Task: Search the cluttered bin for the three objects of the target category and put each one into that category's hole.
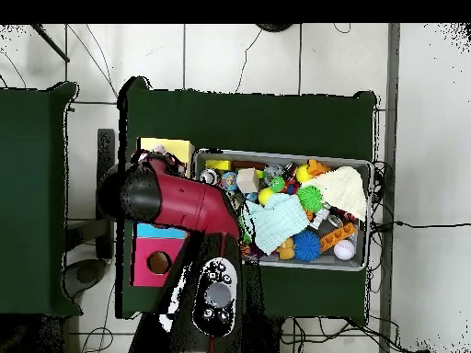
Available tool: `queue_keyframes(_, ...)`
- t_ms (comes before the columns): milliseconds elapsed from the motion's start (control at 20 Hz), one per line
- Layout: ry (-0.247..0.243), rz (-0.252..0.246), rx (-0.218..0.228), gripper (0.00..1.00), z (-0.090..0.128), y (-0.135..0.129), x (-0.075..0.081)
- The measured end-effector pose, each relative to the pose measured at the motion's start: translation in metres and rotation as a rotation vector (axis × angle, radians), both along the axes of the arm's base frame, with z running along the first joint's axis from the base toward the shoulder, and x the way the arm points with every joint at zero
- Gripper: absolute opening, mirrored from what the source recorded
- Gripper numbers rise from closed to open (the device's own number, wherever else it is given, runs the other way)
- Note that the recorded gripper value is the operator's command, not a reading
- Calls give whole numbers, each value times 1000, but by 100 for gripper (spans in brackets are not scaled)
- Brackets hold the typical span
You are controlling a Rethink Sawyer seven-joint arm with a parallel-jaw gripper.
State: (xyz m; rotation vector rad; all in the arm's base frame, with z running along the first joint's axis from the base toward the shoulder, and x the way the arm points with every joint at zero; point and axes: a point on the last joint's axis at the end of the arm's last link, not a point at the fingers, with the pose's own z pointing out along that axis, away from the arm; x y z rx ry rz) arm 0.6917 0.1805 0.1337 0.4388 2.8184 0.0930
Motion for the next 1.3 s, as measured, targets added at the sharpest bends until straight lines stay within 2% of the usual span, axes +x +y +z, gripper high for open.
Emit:
queue_keyframes(650, 31, 2, -5, 0, -20, 1, -6)
queue_keyframes(1150, 22, 9, -3, 0, -16, 6, -6)
queue_keyframes(1300, 2, 9, -7, 0, -18, 7, -4)
